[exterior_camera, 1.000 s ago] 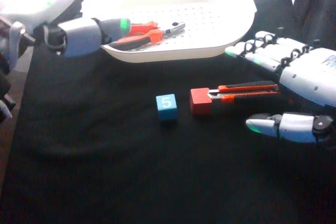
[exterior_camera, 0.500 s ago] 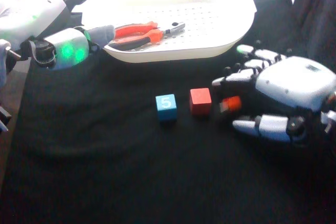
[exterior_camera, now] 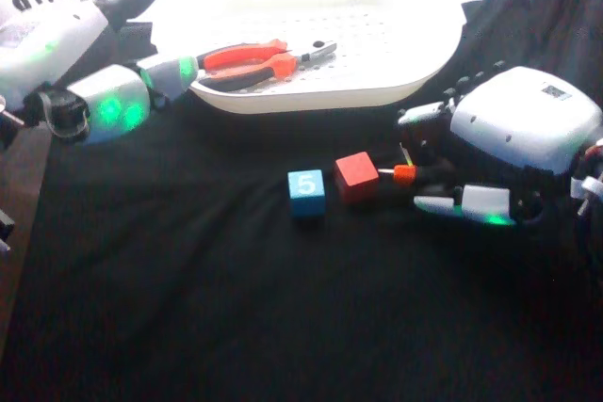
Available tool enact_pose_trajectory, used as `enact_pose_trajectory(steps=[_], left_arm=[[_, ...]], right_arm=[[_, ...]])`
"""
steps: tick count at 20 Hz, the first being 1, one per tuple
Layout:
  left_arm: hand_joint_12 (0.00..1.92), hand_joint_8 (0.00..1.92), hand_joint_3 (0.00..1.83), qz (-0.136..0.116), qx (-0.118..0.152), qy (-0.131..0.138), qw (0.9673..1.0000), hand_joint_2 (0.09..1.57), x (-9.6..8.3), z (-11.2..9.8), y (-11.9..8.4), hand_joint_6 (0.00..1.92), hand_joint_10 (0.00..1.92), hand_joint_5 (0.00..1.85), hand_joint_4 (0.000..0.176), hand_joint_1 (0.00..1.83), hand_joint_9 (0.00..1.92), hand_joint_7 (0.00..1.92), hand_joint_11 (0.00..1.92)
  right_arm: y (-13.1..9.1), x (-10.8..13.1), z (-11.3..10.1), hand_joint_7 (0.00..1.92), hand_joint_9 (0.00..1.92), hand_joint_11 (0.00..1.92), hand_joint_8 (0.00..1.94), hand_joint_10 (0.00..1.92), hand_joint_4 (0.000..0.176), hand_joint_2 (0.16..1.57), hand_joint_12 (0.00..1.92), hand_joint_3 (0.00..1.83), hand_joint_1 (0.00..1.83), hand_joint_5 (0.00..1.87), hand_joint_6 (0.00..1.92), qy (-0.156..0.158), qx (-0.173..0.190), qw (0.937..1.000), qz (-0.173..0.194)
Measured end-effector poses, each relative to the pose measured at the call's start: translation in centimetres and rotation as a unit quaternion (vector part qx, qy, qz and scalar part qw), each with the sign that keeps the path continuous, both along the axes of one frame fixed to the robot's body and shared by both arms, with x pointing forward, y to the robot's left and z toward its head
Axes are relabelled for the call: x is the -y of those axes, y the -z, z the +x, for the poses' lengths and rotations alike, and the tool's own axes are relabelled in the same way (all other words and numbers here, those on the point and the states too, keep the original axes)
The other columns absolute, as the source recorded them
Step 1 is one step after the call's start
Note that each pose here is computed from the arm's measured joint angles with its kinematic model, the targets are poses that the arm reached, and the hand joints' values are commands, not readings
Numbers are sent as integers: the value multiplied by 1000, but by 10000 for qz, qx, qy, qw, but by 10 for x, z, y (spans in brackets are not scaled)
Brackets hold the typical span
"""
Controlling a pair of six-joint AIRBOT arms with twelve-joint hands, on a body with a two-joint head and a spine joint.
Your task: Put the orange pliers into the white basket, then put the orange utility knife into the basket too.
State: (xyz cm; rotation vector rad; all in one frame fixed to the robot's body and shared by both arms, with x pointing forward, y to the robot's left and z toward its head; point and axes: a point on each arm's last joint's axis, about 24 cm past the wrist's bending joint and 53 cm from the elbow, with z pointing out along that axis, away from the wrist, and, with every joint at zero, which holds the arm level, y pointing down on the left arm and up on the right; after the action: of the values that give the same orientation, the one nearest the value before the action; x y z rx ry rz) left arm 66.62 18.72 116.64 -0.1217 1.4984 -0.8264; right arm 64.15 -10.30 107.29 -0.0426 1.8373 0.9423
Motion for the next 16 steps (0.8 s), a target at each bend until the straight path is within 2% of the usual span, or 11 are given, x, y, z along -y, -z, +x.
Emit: enact_pose_trajectory(steps=[2, 3, 4, 5, 6, 9, 10, 11, 14, 15, 16], left_arm=[[224, 0, 2, -16, 21, -18, 10000, 1454, -2, 0, -2, 0, 0, 0, 126, 219, 0, 0, 0], [224, 0, 2, -12, 36, -22, 10000, 1454, -2, 0, -2, 0, 0, 0, 126, 219, 0, 0, 0], [8, 0, 2, -7, 30, -22, 10000, 1446, -2, 0, -2, 0, 0, 0, 127, 192, 0, 0, 0], [1, 0, 4, 1, 32, -10, 10000, 1451, -2, 0, -1, 0, 0, 0, 128, 190, 0, 0, 0], [0, 0, 5, 6, 23, -20, 10000, 1454, -3, -1, 0, 0, 0, 0, 141, 190, 0, 0, 0], [0, 0, 5, -5, 13, -34, 10000, 1465, -3, 0, 0, 0, 0, 0, 119, 182, 0, 0, 0], [0, 0, 2, -3, 15, -33, 10000, 1459, -3, 0, 0, 0, 0, 0, 129, 188, 0, 0, 0], [0, 0, 0, 7, 10, -32, 10000, 1452, -4, -1, 1, 0, 0, 0, 144, 185, 0, 0, 0], [0, 0, 0, 9, -44, -11, 10000, 1455, -2, -4, 5, 0, 0, 0, 140, 214, 0, 0, 0], [0, 0, 2, 18, -46, 6, 10000, 1462, -1, -6, 6, 0, 0, 0, 133, 222, 0, 0, 0], [0, 0, 6, 20, -40, -5, 10000, 1470, -3, -6, 6, 0, 0, 0, 105, 221, 0, 0, 0]], right_arm=[[-12, 0, -14, 1393, 1588, 1616, 1941, 1921, 0, 1217, 1921, 0, 1477, 1029, 1921, -142, 94, 9999, -3], [-19, 0, -18, 1393, 1588, 1616, 1941, 1921, 0, 1217, 1921, 0, 1477, 1029, 1921, -196, 177, 9997, -15], [-34, 4, -21, 1359, 1534, 1560, 1941, 1921, 28, 1246, 1921, 0, 1427, 1001, 1921, -201, 360, 9991, 45], [-46, 8, -21, 1341, 1518, 1551, 1941, 1921, 80, 1266, 1921, 0, 1396, 977, 1921, -199, 529, 9984, 96], [-58, 12, -21, 1326, 1513, 1560, 1941, 1921, 93, 1263, 1921, 0, 1368, 980, 1921, -167, 695, 9973, 176], [-78, 19, -22, 1308, 1494, 1538, 1941, 1921, 93, 1281, 1921, 3, 1353, 1001, 1921, -116, 968, 9947, 311], [-84, 18, -24, 1276, 1485, 1534, 1941, 1921, 48, 1272, 1921, 0, 1386, 937, 1921, -137, 1044, 9938, 361], [-90, 16, -25, 1283, 1494, 1539, 1941, 1921, 36, 1271, 1921, 0, 1378, 922, 1921, -183, 1136, 9926, 380], [-124, 8, -18, 1353, 1549, 1593, 1941, 1921, 36, 1272, 1921, 0, 1372, 942, 1921, -249, 1535, 9862, 565], [-139, 7, -10, 1315, 1514, 1565, 1941, 1921, 52, 1252, 1921, 0, 1381, 984, 1921, -229, 1717, 9829, 627], [-147, 2, -1, 1269, 1482, 1527, 1941, 1921, 54, 1226, 1921, 0, 1358, 956, 1921, -223, 1786, 9816, 631]])
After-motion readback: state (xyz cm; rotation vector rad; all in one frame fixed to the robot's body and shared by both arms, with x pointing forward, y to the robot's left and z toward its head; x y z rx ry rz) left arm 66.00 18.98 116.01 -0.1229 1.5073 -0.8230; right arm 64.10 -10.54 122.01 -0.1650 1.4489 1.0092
